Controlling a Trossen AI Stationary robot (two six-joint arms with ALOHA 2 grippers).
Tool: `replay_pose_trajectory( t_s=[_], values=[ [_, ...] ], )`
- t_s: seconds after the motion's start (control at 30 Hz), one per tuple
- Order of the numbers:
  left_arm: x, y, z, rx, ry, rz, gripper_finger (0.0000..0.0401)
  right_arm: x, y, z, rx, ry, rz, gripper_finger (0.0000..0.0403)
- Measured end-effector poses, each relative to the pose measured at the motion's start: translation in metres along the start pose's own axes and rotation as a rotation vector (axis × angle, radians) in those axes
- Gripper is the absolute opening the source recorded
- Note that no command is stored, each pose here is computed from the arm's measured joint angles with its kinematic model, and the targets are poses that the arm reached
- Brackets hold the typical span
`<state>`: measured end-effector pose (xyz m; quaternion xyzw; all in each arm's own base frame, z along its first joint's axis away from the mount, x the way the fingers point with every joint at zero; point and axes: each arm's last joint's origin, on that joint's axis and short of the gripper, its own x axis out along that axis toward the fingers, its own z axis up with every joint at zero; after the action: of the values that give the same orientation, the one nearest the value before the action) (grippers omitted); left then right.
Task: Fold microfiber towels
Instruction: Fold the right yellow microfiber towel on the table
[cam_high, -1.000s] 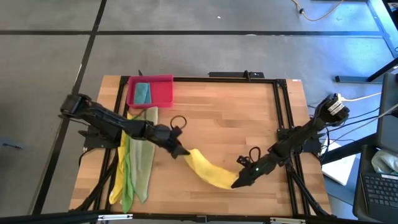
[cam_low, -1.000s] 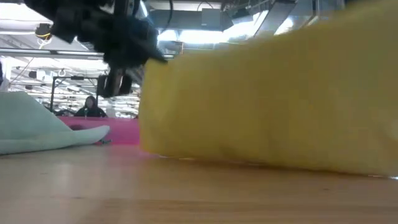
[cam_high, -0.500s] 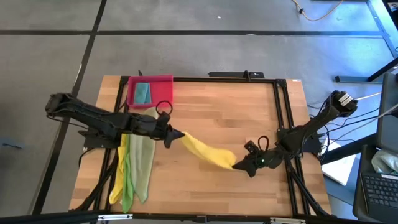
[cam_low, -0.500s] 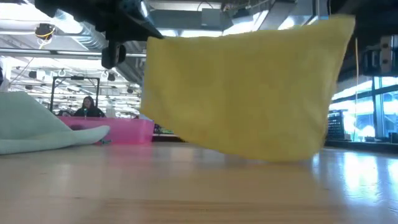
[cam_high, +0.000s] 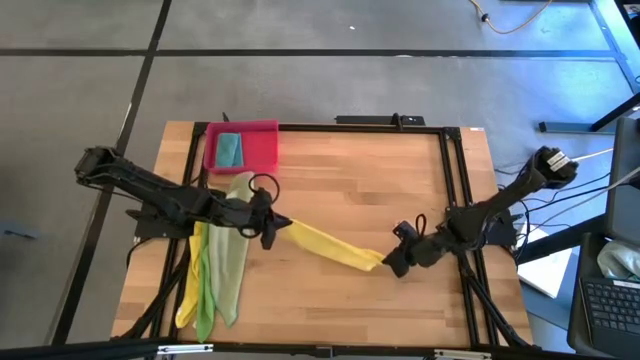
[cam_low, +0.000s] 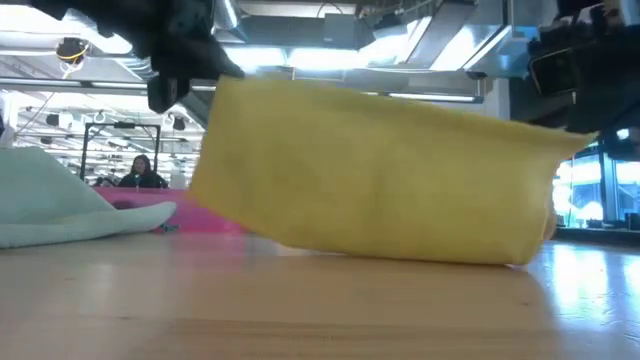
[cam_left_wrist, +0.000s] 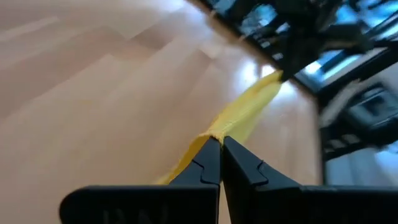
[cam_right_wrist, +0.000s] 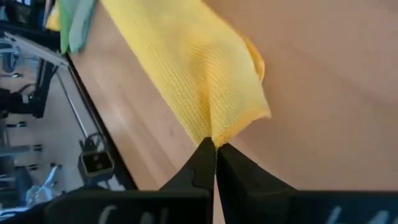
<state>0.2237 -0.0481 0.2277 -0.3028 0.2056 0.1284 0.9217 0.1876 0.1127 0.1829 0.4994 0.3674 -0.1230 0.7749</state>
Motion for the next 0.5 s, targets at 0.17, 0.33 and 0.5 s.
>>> replay_pose_trajectory(
  t_s=[0.17,0.33,0.5],
  values=[
    [0.003,0.016,0.011,0.081,-0.077,0.151,0.0000,0.002,0.002,0.029,-0.076,-0.137,0.027,0.0011],
    [0.005,0.031,0.027,0.104,-0.163,0.251,0.0000,-0.005,0.005,0.059,-0.182,-0.256,0.010,0.0010],
    [0.005,0.028,0.024,0.085,-0.112,0.185,0.0000,-0.015,0.015,0.079,-0.311,-0.345,0.005,0.0013]
  ],
)
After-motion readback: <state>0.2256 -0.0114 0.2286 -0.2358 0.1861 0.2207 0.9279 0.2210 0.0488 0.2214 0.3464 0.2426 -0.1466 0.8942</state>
